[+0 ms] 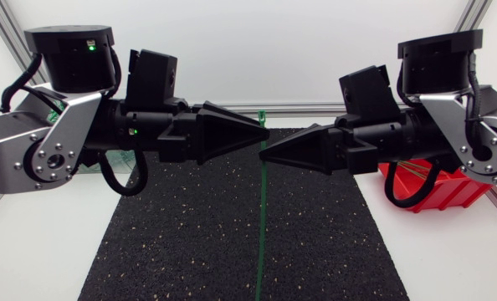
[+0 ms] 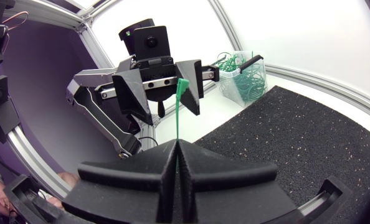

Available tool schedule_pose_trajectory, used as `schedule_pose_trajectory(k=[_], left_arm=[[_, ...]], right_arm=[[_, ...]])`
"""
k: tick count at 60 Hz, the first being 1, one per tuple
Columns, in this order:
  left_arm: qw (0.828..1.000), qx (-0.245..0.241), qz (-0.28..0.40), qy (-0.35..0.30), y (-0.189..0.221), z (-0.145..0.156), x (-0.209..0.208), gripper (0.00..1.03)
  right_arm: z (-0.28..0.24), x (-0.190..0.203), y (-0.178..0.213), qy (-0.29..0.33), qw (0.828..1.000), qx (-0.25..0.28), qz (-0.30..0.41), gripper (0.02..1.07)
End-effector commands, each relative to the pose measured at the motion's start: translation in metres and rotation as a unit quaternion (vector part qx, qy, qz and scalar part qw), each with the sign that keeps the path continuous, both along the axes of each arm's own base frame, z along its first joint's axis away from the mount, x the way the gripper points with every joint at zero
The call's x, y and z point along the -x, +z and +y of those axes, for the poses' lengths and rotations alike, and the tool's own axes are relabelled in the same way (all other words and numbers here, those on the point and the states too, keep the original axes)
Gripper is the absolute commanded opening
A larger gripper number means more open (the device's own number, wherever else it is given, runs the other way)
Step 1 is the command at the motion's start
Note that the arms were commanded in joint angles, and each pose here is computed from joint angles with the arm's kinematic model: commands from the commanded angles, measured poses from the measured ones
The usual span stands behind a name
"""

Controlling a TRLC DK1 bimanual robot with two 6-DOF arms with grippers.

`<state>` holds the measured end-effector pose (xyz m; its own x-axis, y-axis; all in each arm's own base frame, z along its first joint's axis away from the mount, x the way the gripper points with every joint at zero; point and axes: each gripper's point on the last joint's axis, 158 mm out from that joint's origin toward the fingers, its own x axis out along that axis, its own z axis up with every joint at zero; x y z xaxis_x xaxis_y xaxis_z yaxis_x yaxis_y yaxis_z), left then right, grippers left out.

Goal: Take a green cable tie from the red box, thread the tail through the head to close it, then place it in the transparent bin on the left.

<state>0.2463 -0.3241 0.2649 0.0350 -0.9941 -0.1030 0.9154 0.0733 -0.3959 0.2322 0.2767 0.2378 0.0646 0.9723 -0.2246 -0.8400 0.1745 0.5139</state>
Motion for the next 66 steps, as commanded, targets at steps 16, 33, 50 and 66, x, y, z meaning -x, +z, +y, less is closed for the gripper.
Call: schedule_pose_trajectory(k=[16, 33, 50, 66], left_arm=[[1.0, -0.001, 0.024, -0.006, -0.0099, -0.0024, -0.0008, 0.3], [1.0, 0.001, 0.026, -0.006, -0.01, -0.0023, -0.0007, 0.24], [1.0, 0.0, 0.029, -0.006, -0.012, -0.003, -0.0007, 0.2], [0.999, -0.001, 0.032, -0.006, -0.013, -0.0034, -0.0015, 0.14]], right_arm=[[-0.0041, 0.0012, -0.0079, -0.008, 1.0, 0.0, 0.018, 0.08], [-0.0049, 0.0007, -0.007, -0.009, 1.0, -0.001, 0.017, 0.08], [-0.0063, 0.0004, -0.0058, -0.011, 1.0, -0.002, 0.015, 0.08], [-0.0071, 0.0009, -0.0051, -0.012, 1.0, -0.003, 0.012, 0.08]])
